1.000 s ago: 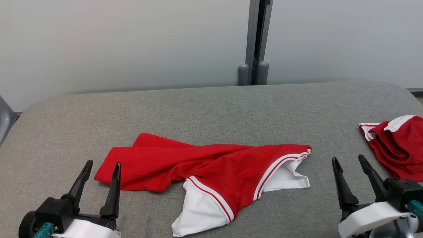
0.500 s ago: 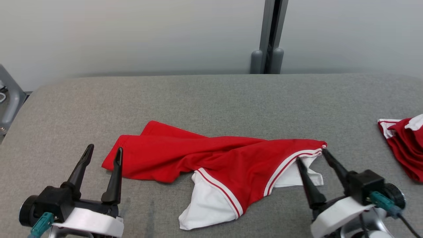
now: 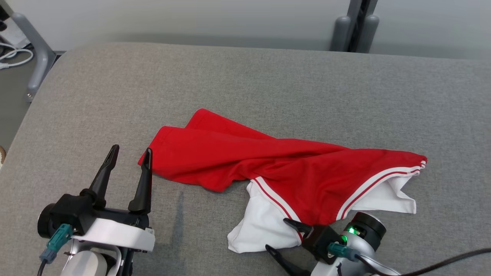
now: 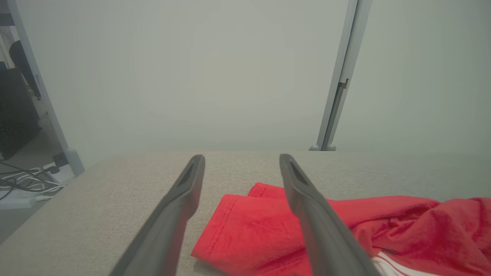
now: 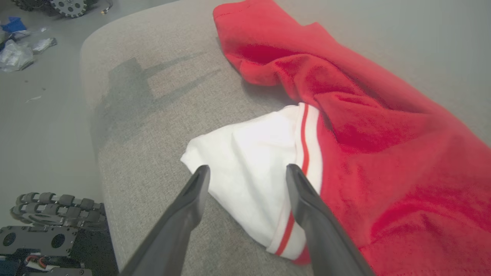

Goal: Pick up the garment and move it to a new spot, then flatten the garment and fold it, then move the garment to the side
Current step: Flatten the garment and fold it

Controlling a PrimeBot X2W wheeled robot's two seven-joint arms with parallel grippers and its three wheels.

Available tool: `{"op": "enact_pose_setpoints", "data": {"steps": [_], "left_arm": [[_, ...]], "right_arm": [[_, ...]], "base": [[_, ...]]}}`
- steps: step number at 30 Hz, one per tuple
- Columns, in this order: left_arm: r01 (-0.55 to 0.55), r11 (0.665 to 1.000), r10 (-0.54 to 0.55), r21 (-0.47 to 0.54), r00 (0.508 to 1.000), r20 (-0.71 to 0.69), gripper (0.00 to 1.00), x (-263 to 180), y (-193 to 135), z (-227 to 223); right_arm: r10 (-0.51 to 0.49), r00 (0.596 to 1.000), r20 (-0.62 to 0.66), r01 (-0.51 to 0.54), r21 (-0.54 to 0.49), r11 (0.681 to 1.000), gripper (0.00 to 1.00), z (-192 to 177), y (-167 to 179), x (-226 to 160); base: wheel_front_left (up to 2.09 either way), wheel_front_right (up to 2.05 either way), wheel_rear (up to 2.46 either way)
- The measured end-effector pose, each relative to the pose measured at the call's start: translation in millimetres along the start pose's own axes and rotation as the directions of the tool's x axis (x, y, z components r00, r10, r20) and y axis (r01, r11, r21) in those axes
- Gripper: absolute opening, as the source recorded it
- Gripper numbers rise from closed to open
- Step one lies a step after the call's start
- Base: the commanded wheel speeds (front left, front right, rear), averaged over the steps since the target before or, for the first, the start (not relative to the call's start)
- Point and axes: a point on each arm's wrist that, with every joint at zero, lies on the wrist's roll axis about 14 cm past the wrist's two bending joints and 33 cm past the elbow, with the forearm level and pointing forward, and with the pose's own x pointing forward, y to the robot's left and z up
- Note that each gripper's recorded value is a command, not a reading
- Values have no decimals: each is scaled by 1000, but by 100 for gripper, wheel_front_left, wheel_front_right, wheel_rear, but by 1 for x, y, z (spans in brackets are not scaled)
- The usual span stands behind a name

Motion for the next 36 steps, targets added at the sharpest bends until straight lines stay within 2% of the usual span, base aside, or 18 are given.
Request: {"op": "enact_pose_setpoints", "data": {"steps": [4,7,12,13,14,15,21,27,31,36], "left_arm": [[-11,1000,11,-9,1000,-19,100,4,3,-8],[-15,1000,15,-9,1000,-23,100,7,5,-11],[-24,1000,23,-14,1000,-15,100,12,6,-11],[-24,1000,24,-15,1000,-15,100,13,7,-12],[-23,1000,23,-16,1000,-12,100,14,6,-11],[-24,1000,24,-18,1000,-10,100,15,6,-11],[-24,1000,24,-15,1000,-4,100,18,7,-11],[0,1000,0,-14,1000,-7,100,23,0,-15],[36,999,-36,-10,999,-1,100,30,-9,-15],[79,997,-79,-5,997,3,100,37,-22,-16]], "right_arm": [[105,988,-110,-113,-73,991,100,-21,13,7],[146,972,-185,-171,-129,977,100,-35,14,11],[148,964,-223,-193,-195,962,100,-42,4,22],[145,965,-220,-189,-197,962,35,-41,1,25],[143,967,-213,-185,-193,964,10,-40,1,27],[142,969,-205,-180,-183,967,0,-40,0,29],[116,989,-94,-126,-105,987,0,-16,-9,34],[-17,998,57,17,6,1000,0,19,-46,19],[-140,982,130,132,68,989,0,39,-79,-2],[-308,934,180,277,182,944,0,49,-121,-37]], "base": [[0,0,0],[0,0,0],[0,0,0],[0,0,0],[0,0,0],[0,0,0],[0,0,0],[0,0,0],[0,0,0],[0,0,0]]}}
